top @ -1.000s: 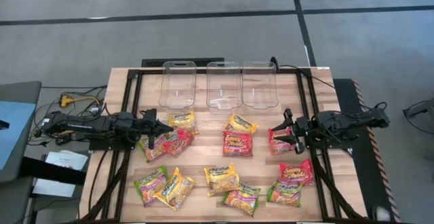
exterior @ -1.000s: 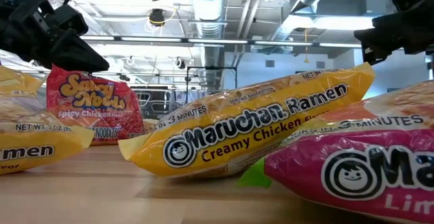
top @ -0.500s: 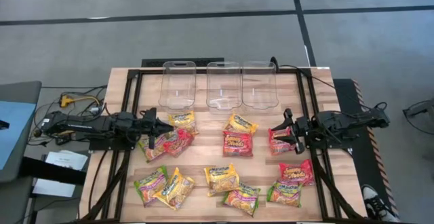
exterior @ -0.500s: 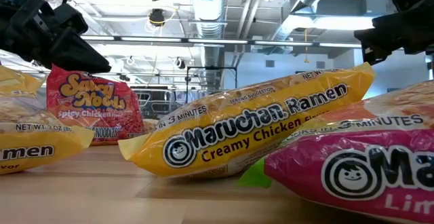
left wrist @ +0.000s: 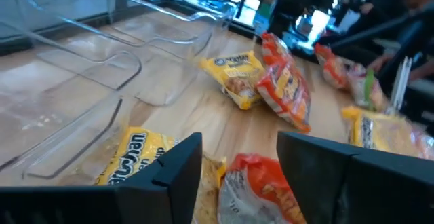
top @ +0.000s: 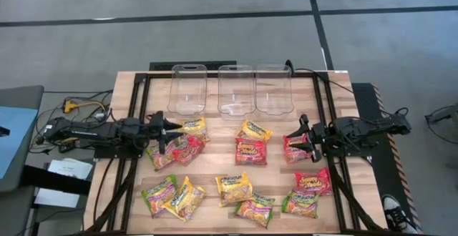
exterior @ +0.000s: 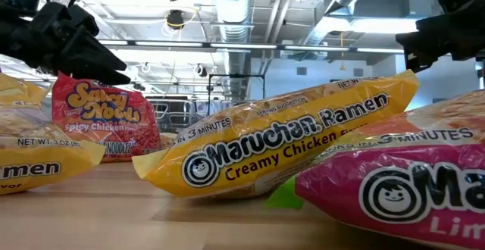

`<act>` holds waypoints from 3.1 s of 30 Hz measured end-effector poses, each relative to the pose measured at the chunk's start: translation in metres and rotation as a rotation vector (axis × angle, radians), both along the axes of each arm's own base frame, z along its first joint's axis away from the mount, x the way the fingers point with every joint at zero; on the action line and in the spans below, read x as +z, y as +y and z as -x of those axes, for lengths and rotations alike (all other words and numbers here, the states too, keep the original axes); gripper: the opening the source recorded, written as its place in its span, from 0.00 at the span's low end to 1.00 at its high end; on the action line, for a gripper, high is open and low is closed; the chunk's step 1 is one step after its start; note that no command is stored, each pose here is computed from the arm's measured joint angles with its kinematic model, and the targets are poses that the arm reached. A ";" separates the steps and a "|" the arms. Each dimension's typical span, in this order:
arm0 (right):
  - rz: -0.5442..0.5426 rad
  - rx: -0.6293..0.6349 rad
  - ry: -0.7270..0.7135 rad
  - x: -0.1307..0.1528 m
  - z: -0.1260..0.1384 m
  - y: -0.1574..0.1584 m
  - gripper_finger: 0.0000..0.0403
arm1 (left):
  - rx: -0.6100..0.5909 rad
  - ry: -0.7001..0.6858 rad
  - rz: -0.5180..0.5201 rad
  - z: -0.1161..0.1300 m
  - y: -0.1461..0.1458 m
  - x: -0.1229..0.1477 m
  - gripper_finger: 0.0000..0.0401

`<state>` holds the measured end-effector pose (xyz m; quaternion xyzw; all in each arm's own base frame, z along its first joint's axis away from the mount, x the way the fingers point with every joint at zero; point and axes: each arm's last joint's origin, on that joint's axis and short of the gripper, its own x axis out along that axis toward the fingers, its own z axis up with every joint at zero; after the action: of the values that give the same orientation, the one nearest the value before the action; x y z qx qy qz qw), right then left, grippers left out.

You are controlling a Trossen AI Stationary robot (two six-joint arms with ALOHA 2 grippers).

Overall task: Sort Maruchan noodles
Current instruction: Put the orange noodle pack into the left transparent bin

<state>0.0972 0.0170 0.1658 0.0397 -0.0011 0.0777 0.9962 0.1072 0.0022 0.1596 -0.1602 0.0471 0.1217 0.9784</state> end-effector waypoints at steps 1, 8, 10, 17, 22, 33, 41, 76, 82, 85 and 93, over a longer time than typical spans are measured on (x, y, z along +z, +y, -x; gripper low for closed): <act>0.000 0.000 0.000 0.000 0.000 0.000 0.45 | 0.003 -0.014 0.018 0.000 0.000 0.001 0.46; 0.000 0.000 0.000 0.000 0.000 0.000 0.45 | -0.056 -0.172 0.068 0.000 -0.002 0.031 0.47; 0.000 0.000 0.000 0.000 0.000 0.000 0.45 | -0.063 -0.203 0.044 0.003 -0.002 0.047 0.47; 0.000 0.000 0.000 0.000 0.000 0.000 0.45 | -0.043 -0.187 -0.017 0.013 0.000 0.098 0.47; 0.000 0.000 -0.001 0.000 0.000 0.000 0.45 | -0.038 -0.159 -0.034 0.010 0.000 0.132 0.47; -0.001 -0.001 -0.003 0.000 0.000 0.000 0.45 | 0.013 0.365 0.044 -0.014 -0.001 0.148 0.47; -0.001 -0.001 -0.005 0.001 0.000 0.000 0.45 | 0.024 0.553 0.196 -0.032 -0.004 0.128 0.47; -0.001 -0.001 -0.008 0.001 0.000 0.000 0.45 | 0.049 0.833 0.443 -0.110 -0.027 0.066 0.47; -0.002 -0.001 -0.009 0.001 0.000 0.000 0.45 | 0.055 0.875 0.442 -0.116 -0.028 0.056 0.47; -0.001 -0.001 -0.008 0.001 0.000 0.000 0.45 | 0.065 0.913 0.438 -0.121 -0.029 0.047 0.47; 0.000 0.000 0.003 0.000 -0.001 0.000 0.45 | 0.101 0.945 0.472 -0.128 -0.031 0.036 0.46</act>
<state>0.0980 0.0172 0.1658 0.0397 0.0004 0.0777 0.9962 0.2347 -0.0289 0.1955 -0.3056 0.5013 0.2135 0.7809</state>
